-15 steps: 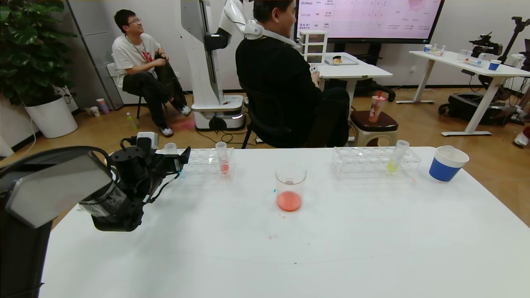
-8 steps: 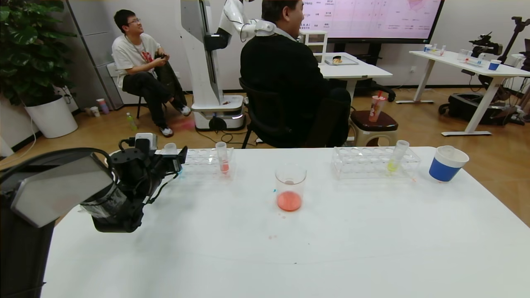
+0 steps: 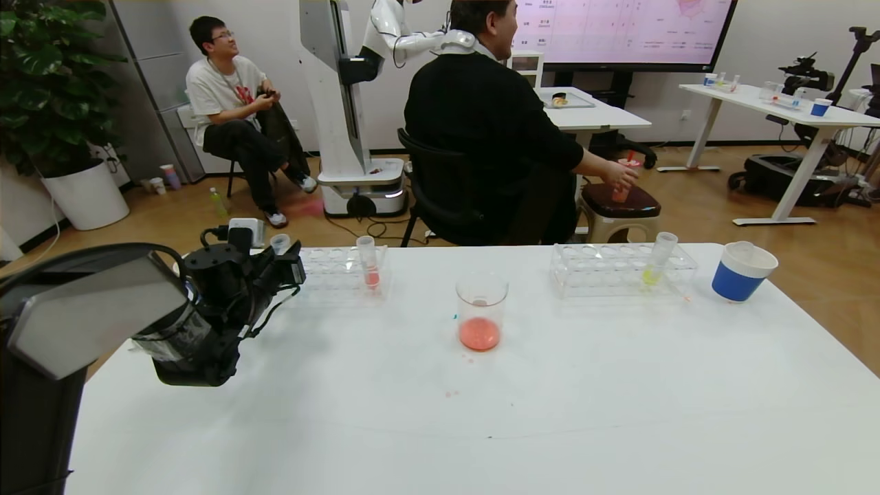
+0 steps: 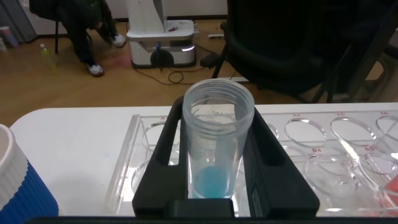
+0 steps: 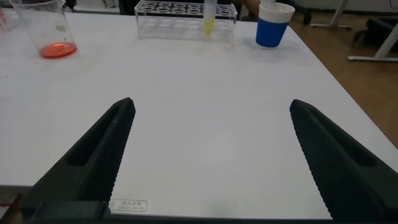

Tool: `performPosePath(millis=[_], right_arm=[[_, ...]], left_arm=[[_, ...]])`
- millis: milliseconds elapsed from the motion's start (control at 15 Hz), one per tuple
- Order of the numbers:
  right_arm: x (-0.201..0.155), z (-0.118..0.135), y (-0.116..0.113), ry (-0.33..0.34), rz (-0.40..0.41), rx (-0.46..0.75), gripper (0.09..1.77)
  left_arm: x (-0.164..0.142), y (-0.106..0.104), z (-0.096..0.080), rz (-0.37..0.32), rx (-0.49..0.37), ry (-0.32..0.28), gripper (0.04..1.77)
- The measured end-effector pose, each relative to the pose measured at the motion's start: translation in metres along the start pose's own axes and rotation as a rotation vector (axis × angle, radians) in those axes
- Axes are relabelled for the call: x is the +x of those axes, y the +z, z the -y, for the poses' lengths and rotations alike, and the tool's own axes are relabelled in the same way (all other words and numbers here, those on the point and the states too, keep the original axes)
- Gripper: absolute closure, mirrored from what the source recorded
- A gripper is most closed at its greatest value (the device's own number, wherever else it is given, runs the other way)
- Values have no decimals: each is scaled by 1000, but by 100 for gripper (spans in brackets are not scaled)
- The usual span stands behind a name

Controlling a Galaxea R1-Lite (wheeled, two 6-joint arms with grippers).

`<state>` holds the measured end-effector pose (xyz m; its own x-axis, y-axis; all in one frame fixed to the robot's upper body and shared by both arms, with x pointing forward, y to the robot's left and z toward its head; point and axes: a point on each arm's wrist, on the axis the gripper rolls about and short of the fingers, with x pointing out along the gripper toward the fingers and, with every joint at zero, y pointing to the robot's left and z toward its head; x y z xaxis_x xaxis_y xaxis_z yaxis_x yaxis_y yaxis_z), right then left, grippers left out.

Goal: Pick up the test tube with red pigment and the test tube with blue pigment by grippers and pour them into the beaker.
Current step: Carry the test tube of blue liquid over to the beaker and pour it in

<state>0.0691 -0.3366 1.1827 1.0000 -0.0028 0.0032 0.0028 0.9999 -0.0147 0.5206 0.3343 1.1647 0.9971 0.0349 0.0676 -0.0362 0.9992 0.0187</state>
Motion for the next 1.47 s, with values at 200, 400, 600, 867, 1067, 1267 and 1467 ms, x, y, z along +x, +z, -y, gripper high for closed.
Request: performPosePath(millis=[200,400,600,867,1067,1267,1467], right_arm=[[0,0,0,-1,0,0,12],[0,0,0,0,0,0,12],[0,0,0,0,0,0,12],[0,0,0,0,0,0,12],[0,0,0,0,0,0,12],[0,0,0,0,0,0,12],[0,0,0,0,0,0,12]], left_arm=[[0,12,0,-11,0,0,130],[0,35,0,-28,1,-1,130],[-1,61,2,-34,4,-7,130],[-8,86,8,-19,25,-27,130],[-17,107,33,-50,41,-103,130],[-25,142,81,-9,66,-277,129],[-37,165,130,64,113,-427,130]])
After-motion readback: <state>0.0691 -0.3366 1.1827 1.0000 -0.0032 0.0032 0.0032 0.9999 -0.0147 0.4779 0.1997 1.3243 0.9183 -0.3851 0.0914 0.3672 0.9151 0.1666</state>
